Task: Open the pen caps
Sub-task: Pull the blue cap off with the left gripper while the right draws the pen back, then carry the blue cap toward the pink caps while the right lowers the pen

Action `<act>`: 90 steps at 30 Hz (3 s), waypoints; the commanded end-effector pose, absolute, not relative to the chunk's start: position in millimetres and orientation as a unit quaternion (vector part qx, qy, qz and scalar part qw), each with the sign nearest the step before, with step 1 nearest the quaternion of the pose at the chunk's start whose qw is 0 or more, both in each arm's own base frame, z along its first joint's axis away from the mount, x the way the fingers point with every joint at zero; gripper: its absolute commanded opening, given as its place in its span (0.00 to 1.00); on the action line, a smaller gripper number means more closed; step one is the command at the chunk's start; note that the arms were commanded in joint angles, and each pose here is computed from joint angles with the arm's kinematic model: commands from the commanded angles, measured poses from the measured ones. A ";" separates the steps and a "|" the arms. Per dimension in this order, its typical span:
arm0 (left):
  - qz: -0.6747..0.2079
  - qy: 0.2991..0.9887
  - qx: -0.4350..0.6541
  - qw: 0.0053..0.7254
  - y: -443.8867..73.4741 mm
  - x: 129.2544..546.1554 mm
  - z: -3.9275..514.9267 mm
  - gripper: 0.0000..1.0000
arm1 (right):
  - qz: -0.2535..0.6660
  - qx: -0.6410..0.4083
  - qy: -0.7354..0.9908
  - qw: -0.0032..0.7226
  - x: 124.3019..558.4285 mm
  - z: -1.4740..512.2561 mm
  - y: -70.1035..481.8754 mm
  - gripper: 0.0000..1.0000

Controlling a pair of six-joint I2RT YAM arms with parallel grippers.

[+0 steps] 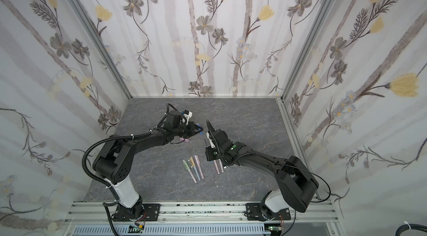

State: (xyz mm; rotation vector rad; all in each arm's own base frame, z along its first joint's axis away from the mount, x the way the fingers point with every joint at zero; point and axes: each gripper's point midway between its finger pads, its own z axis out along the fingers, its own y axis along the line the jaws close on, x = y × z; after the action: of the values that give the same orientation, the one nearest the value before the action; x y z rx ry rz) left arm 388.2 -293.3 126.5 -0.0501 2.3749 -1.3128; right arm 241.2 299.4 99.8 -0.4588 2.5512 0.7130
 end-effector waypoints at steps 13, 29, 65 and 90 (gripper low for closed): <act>-0.433 0.860 -0.053 0.265 -218.3 392.7 140.2 0.00 | 0.226 -0.164 0.940 0.198 220.1 75.5 293.6 0.00; -0.390 0.880 -0.106 0.251 -149.4 334.8 92.7 0.00 | 0.100 -0.164 0.967 0.170 220.4 34.8 285.1 0.04; -0.416 0.870 -0.165 0.206 -161.0 328.2 53.6 0.00 | 0.012 -0.167 0.968 0.185 226.6 29.1 263.2 0.22; -0.432 0.853 -0.219 0.193 -173.2 345.2 29.8 0.00 | 0.029 -0.146 0.956 0.254 249.1 81.6 250.3 0.22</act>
State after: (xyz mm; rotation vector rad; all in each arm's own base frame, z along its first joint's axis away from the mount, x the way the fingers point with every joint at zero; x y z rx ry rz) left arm 333.7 -175.0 23.9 -0.5693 2.4555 -1.2078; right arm 245.6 249.9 75.7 -0.4033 2.6207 0.0778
